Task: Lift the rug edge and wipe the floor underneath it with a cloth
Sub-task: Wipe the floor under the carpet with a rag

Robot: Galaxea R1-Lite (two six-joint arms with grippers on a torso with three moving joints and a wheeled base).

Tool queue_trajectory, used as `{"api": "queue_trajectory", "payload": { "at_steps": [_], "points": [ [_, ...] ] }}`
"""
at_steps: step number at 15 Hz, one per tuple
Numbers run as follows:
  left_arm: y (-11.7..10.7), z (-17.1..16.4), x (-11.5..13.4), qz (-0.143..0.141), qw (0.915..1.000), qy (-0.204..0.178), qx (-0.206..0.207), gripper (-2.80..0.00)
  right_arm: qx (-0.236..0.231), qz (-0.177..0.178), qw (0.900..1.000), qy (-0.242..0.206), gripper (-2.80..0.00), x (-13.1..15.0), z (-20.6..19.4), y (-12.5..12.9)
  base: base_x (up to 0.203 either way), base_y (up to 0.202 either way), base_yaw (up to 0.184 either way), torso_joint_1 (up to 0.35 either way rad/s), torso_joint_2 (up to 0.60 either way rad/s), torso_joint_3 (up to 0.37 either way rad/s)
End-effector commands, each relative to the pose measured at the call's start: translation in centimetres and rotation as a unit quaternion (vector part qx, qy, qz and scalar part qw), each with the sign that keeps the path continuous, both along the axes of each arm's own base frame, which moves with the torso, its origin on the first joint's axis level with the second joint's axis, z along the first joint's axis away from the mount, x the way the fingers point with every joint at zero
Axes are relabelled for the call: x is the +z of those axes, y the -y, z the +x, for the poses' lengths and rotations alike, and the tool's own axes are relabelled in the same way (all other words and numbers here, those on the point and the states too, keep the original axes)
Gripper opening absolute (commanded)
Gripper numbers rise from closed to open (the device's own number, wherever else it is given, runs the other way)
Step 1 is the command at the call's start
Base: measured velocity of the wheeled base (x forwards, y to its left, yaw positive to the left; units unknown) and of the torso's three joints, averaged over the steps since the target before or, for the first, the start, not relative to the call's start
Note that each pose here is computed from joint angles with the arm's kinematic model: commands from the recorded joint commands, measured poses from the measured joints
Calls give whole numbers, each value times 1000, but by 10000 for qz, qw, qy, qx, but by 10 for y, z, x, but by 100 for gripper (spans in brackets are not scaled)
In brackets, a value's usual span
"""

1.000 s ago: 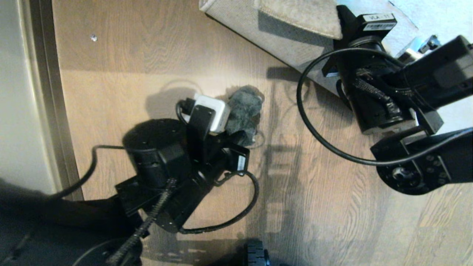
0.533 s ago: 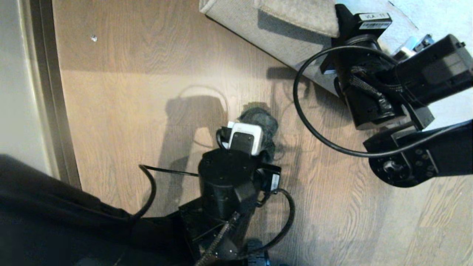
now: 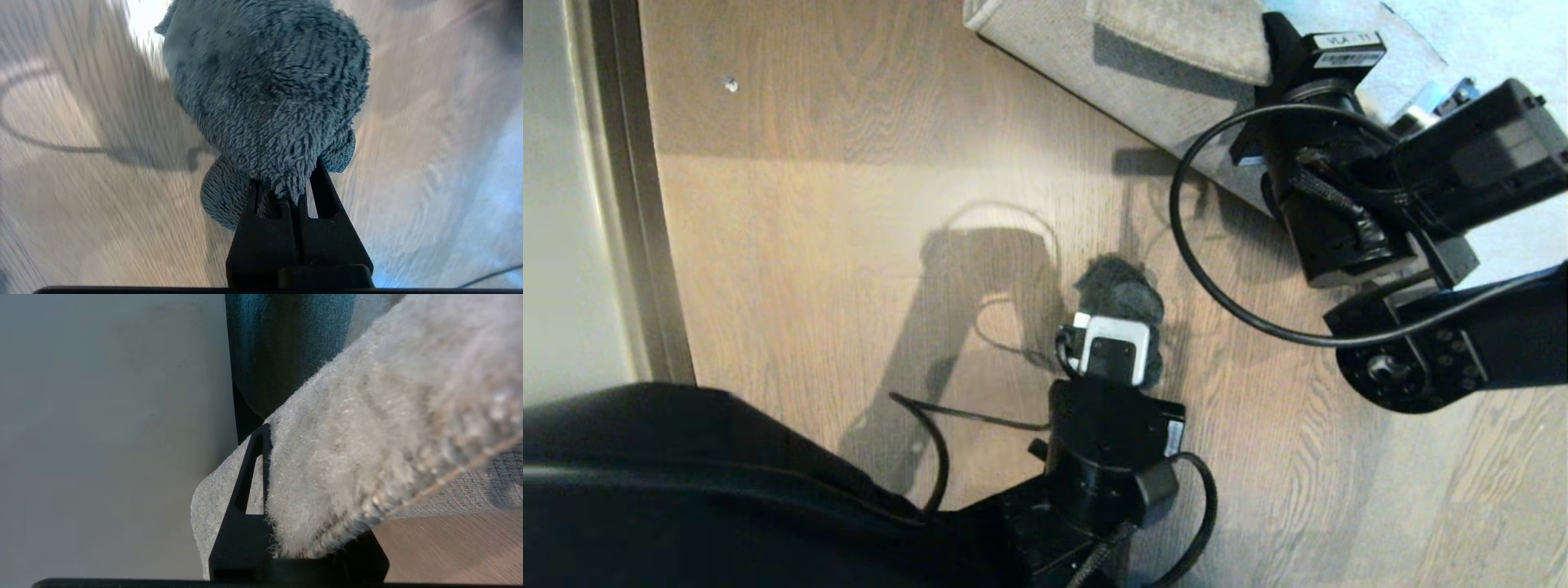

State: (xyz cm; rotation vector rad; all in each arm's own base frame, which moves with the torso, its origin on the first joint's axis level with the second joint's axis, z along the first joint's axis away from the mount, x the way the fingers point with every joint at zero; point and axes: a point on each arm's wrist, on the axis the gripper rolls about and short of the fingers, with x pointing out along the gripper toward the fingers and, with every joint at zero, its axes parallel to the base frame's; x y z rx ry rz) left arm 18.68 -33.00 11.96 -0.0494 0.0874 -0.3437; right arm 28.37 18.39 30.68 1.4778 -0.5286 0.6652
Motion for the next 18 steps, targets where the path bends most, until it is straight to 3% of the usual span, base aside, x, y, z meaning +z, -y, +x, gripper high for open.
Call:
{"api": "queue_trajectory", "payload": {
  "at_steps": [1, 5, 8, 18],
  "points": [
    [6, 5, -29, 134, 9994, -193, 245, -280, 4, 150, 9997, 173, -280, 3, -3, 3, 0, 0, 0, 0, 0, 0],
    [8, 17, -58, 117, 9960, -366, 802, -280, -19, 138, 9998, 153, -280, 2, -2, 4, 0, 0, 0, 0, 0, 0],
    [-5, 39, -62, 84, 9921, -392, 1192, -280, -16, 129, 9998, 145, -280, 1, -1, 3, 0, 0, 0, 0, 0, 0],
    [-75, 103, -16, -388, 9707, -87, 2370, -280, 28, 102, 9999, 104, -280, -4, 3, -1, 0, 0, 0, 0, 0, 0]
  ]
}}
